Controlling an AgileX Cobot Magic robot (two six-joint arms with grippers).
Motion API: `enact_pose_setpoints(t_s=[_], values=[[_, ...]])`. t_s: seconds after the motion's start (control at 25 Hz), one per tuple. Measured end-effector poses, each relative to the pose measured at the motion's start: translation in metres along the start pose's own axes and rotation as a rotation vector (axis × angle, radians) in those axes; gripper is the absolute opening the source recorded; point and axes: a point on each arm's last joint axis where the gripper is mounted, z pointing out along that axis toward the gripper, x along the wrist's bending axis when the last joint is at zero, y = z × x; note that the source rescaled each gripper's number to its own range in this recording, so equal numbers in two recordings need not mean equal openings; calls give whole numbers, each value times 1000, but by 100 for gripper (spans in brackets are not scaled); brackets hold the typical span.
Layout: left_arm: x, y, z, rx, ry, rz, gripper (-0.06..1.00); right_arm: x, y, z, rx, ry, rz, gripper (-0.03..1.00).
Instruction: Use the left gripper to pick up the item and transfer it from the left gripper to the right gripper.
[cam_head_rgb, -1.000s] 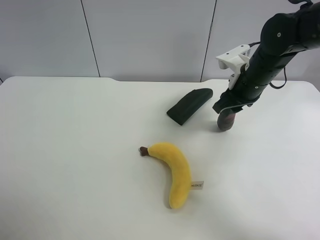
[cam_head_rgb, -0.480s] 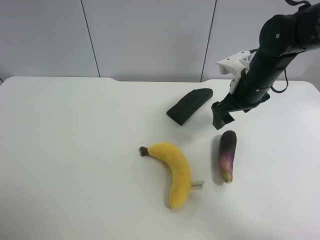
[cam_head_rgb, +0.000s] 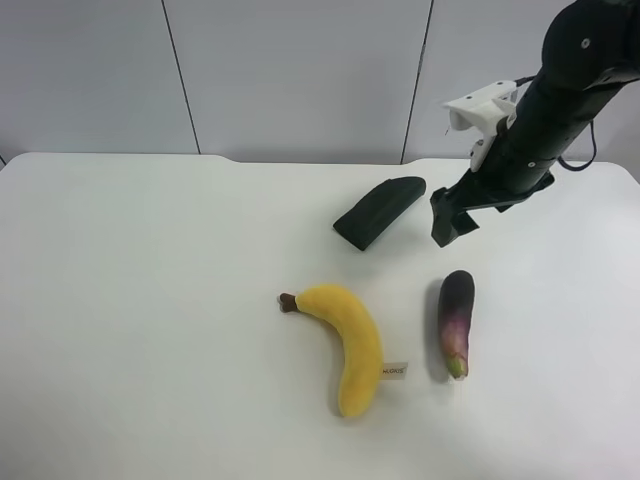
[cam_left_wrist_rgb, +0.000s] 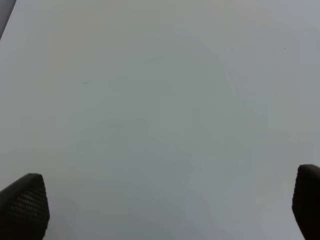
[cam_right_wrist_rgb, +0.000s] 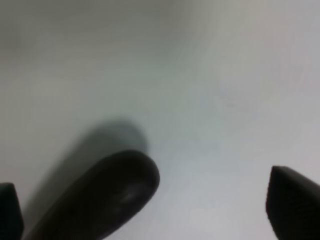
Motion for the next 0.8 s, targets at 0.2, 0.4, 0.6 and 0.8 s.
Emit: enact_pose_setpoints(t_s=[0.2, 0.4, 0.6, 0.8], values=[[0, 0, 0, 0, 0, 0, 100, 4, -10, -45, -18, -3, 41, 95], [0, 0, 0, 0, 0, 0, 100, 12, -33, -101, -25, -2, 78, 95], [0, 0, 0, 0, 0, 0, 100, 22, -64, -151, -45, -5, 122, 95], [0, 0, 0, 0, 0, 0, 100, 31, -93, -190, -173, -30, 183, 95]])
